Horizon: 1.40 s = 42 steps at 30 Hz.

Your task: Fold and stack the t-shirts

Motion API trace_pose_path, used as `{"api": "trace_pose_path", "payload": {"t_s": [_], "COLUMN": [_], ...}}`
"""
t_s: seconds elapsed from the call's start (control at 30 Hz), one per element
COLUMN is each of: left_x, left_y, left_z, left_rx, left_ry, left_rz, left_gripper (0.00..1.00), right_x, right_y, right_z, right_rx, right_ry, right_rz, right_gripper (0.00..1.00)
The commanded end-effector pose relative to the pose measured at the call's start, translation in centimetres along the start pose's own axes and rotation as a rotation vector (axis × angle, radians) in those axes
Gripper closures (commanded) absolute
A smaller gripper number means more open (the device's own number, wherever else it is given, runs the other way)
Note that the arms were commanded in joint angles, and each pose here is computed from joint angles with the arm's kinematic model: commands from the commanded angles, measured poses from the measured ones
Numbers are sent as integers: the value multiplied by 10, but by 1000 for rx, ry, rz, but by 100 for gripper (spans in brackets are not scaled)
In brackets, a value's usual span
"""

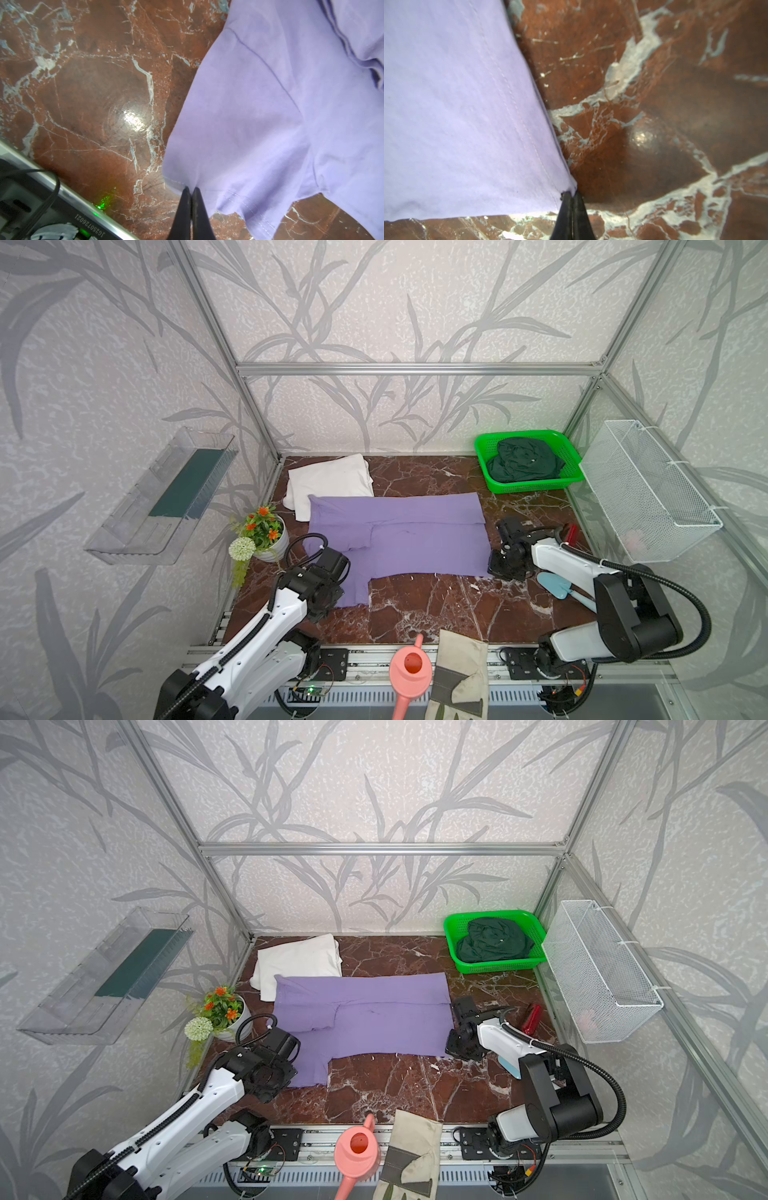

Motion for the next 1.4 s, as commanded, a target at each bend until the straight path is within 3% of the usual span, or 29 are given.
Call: {"api": "trace_pose_path", "payload": {"t_s": [0.0,0.5,0.77,1.07,1.37], "left_x": [2,10,16,-20,-49], "left_y": [4,7,14,35,83], "left_z": [-12,-43,-71,-75,-66], "left_rx": [-32,-51,-122,-224,-250], "left_ry": [-7,-112,-193,-249,-256], "left_rz": [-10,-13,-25,34,-17], "left_gripper": [100,100,100,100,100], "right_x": [-6,-17,-26,-10,12], "right_y": [-3,-25,-39,-10,38], "right_z": [-7,-60,-74,-89,-77], "right_rx": [-18,-116,-166,-252,-267], "right_ry": [-31,21,52,75,77], "right_rz": [3,-10,-5,-26,-33], "right_gripper": [100,100,100,100,100]}}
Point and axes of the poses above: each gripper's point midway between its finger pads, its own z axis out along the fingers, its own x axis along the line the jaws close on, y = z × x, the point moved 9 cm from there along -z, back along the fingers, and after that the axes turned 1 degree about -z, right-handed, at the moved point
